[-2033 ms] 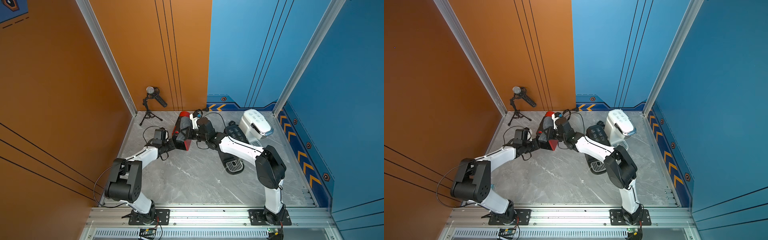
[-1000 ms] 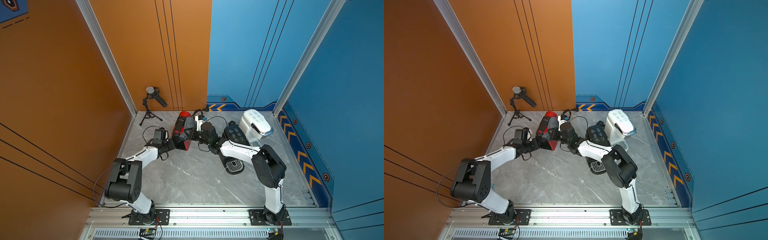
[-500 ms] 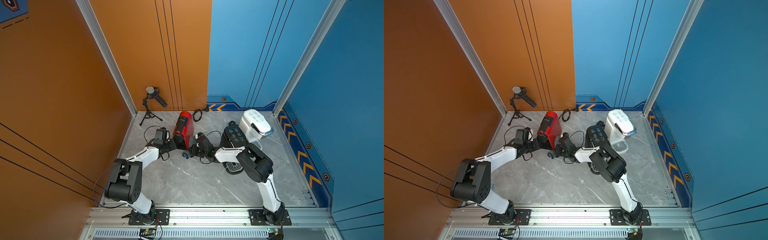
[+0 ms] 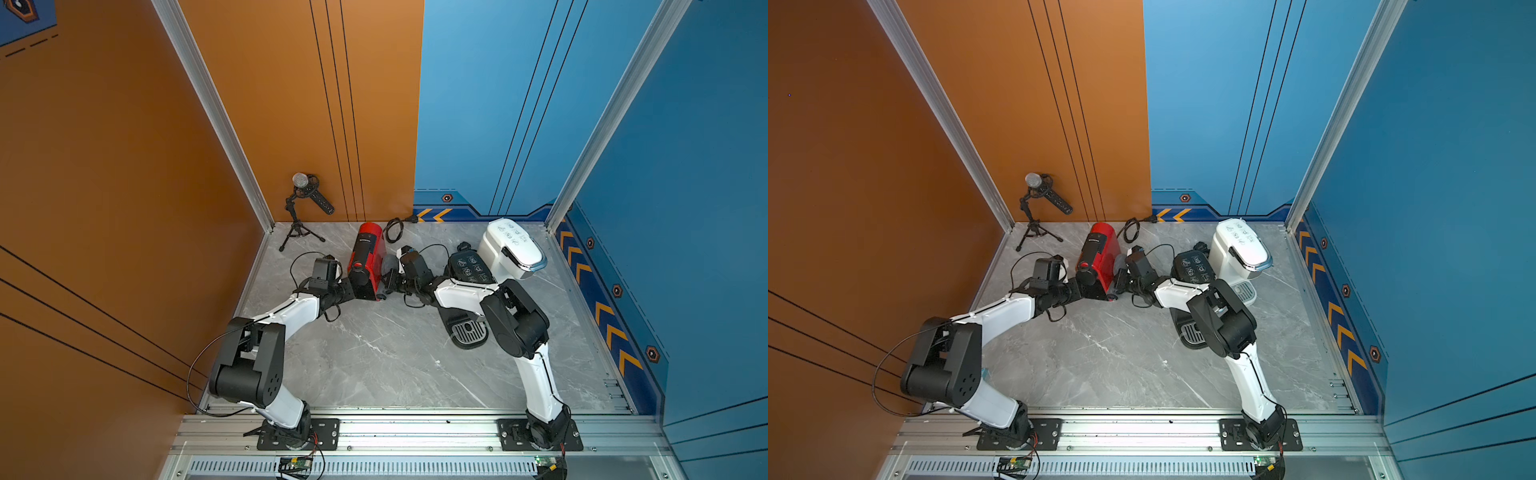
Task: Wipe the surface of a coffee machine
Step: Wipe the dirt from the surface of the coffee machine.
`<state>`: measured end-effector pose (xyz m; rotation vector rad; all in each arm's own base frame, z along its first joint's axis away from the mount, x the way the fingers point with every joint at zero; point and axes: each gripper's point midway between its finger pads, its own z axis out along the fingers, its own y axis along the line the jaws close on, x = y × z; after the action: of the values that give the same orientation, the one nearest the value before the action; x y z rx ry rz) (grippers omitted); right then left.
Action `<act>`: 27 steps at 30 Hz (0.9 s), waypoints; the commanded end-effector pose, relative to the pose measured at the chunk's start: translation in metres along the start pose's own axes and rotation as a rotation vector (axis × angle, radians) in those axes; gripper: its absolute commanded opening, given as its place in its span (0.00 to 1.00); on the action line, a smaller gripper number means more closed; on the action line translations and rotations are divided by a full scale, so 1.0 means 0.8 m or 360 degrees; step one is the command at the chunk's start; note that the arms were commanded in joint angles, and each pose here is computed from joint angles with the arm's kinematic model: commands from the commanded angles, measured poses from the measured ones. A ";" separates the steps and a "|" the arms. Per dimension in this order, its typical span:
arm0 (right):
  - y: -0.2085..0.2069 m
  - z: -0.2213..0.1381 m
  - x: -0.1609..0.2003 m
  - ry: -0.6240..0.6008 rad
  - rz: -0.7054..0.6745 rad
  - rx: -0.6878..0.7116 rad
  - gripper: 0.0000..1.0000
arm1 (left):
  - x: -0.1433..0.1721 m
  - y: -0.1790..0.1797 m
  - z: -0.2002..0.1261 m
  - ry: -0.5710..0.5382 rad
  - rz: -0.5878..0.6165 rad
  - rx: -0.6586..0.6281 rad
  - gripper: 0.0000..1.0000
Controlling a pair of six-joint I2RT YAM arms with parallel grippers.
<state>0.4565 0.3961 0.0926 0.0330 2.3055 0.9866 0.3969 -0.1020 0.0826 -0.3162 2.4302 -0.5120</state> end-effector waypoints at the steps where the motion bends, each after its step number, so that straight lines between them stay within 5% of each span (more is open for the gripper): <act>1: 0.047 -0.033 -0.073 -0.0113 -0.0087 -0.0133 0.02 | -0.023 -0.052 -0.008 -0.0129 0.0088 0.0201 0.40; 8: 0.076 -0.030 -0.121 -0.0094 -0.0162 -0.0185 0.02 | 0.002 -0.062 -0.001 -0.0069 0.0114 0.0204 0.40; 18: 0.024 0.023 -0.065 0.0076 -0.0150 -0.0006 0.02 | 0.018 -0.084 0.002 -0.0033 0.0142 0.0245 0.40; 27: 0.053 -0.023 -0.099 -0.0019 -0.0275 0.0019 0.02 | 0.034 -0.124 -0.001 -0.0007 0.0179 0.0343 0.40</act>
<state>0.5224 0.3823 0.1455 -0.0461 2.2732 0.8836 0.3802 -0.1614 0.0832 -0.1941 2.4397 -0.5587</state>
